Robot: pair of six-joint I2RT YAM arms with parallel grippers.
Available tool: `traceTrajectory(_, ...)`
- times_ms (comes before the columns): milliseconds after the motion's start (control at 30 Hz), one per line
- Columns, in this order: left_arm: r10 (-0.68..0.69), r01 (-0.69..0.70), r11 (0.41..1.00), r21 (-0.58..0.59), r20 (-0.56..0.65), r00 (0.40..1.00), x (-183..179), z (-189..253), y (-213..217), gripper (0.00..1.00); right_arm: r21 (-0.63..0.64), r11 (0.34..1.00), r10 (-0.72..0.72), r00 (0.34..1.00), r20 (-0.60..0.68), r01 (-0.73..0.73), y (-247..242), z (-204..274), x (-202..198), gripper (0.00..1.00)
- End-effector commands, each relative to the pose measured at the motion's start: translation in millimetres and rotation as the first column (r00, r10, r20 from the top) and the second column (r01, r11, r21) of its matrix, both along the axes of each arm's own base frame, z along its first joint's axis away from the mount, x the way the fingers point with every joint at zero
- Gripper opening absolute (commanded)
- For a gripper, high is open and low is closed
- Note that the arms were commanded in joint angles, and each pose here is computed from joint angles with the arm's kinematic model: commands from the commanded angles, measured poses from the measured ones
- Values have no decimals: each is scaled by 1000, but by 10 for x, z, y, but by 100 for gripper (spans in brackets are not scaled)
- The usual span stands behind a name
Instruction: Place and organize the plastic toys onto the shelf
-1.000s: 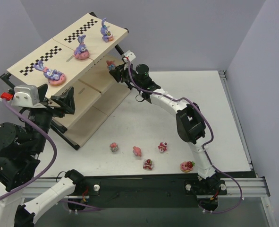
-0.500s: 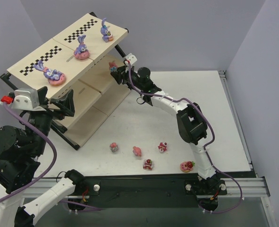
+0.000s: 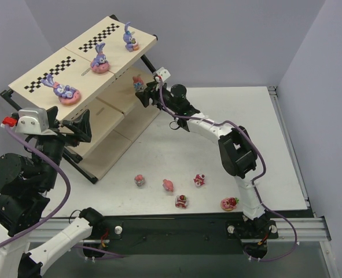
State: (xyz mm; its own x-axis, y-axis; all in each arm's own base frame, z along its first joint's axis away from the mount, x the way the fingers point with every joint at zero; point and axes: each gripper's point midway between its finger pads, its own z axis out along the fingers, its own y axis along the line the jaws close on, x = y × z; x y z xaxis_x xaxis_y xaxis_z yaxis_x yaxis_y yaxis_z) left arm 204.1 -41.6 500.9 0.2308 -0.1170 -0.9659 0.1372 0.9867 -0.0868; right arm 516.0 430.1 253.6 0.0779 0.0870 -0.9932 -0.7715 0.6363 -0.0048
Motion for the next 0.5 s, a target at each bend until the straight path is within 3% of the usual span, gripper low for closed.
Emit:
traceTrajectory(0, 15, -15, 1000, -9, 17, 1000, -4, 90, 32, 97, 47, 999, 11, 998, 63, -14, -127, 438, -146, 68)
traceTrajectory(133, 8, -8, 1000, 0, 0, 1000, 15, 97, 6, 97, 90, 996, -2, 998, 68, -5, -296, 758, -354, 73)
traceTrajectory(200, 2, -2, 1000, -2, -26, 1000, 26, 72, -14, 97, 87, 996, -12, 1000, 0, 12, -386, 679, -452, 76)
traceTrajectory(233, 0, -1, 1000, -6, -40, 999, 32, 48, -20, 97, 108, 994, -14, 1000, 5, 14, -459, 892, -582, 76)
traceTrajectory(300, -15, 16, 1000, 19, -72, 997, 26, -49, -48, 97, 71, 995, -65, 994, -90, 71, -602, 692, -703, 76)
traceTrajectory(333, -23, 23, 1000, -5, -87, 996, 17, -84, -59, 97, 88, 992, -78, 993, -86, 85, -714, 889, -856, 76)
traceTrajectory(367, -31, 31, 1000, -4, -112, 993, -1, -154, -67, 97, 23, 995, -91, 984, -152, 96, -742, 665, -994, 76)
traceTrajectory(433, -51, 51, 999, -2, -140, 989, -17, -238, -99, 97, 1, 989, -147, 974, -171, 149, -895, 796, -1236, 76)
traceTrajectory(467, -64, 62, 998, -20, -163, 985, -39, -299, -113, 97, -67, 989, -143, 964, -223, 131, -848, 627, -1444, 76)
